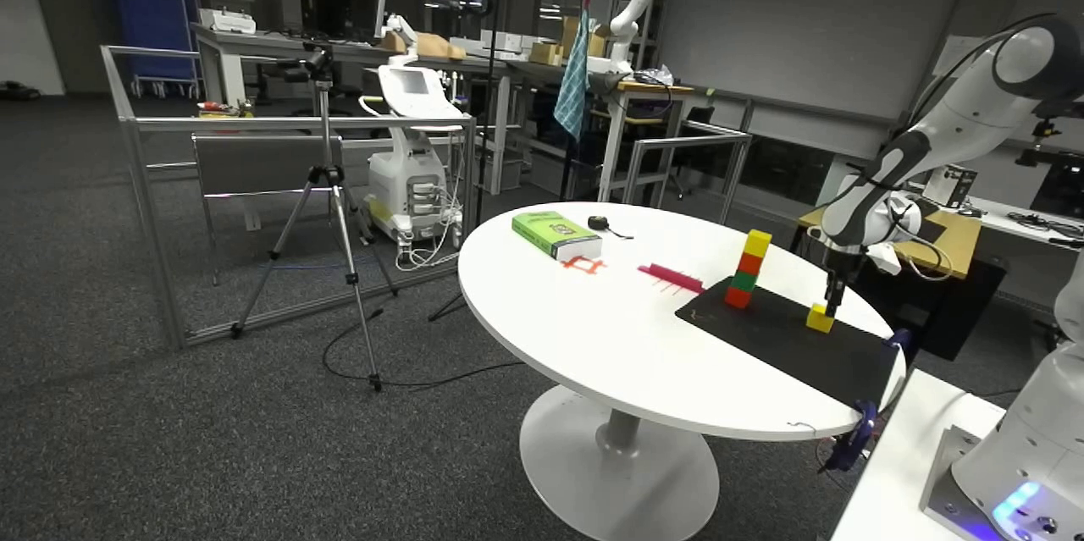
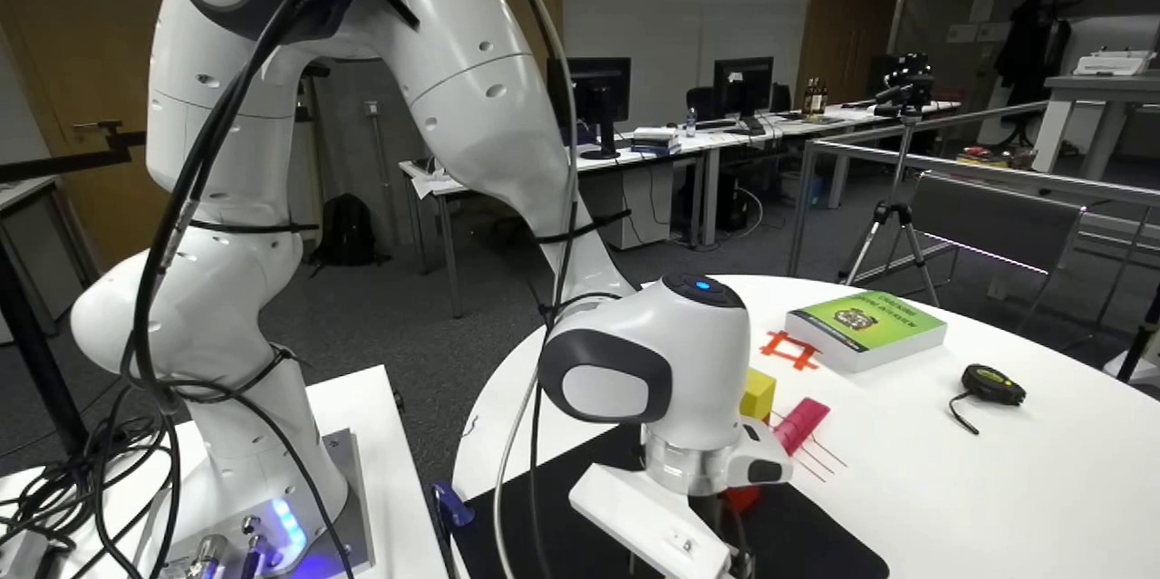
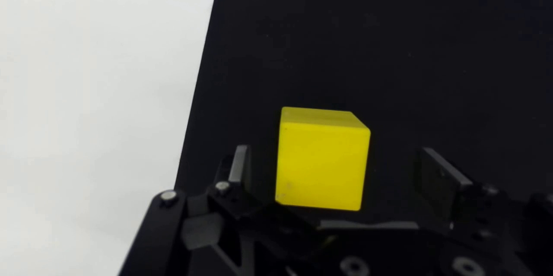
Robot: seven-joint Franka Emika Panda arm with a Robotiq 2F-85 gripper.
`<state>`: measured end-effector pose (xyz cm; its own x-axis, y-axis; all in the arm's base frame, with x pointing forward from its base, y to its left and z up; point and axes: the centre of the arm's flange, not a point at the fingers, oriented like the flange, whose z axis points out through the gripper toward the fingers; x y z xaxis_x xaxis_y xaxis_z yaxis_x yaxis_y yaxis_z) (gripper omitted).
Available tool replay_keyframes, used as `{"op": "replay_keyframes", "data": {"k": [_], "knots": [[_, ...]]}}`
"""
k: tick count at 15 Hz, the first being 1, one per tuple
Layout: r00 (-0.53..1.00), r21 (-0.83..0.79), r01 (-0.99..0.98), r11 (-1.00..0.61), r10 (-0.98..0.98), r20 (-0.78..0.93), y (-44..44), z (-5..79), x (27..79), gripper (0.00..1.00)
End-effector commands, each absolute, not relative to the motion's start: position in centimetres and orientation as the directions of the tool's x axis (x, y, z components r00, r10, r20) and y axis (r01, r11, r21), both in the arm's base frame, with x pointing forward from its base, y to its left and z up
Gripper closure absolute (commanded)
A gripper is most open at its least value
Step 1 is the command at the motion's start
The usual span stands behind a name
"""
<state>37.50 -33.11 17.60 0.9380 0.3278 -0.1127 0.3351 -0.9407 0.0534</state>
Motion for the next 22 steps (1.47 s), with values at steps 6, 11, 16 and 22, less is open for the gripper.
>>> {"op": "replay_keyframes", "data": {"k": [6,11,16,22], "knots": [[0.932,0.041,0.352,-0.935,0.346,-0.106,-33.8,16.4,37.7,0.00],[0.932,0.037,0.351,-0.936,0.345,-0.113,-33.9,15.6,38.0,0.00],[0.930,0.040,0.356,-0.934,0.349,-0.116,-34.0,15.7,38.5,0.27],[0.931,0.044,0.354,-0.934,0.347,-0.118,-34.0,15.9,38.8,0.70]]}}
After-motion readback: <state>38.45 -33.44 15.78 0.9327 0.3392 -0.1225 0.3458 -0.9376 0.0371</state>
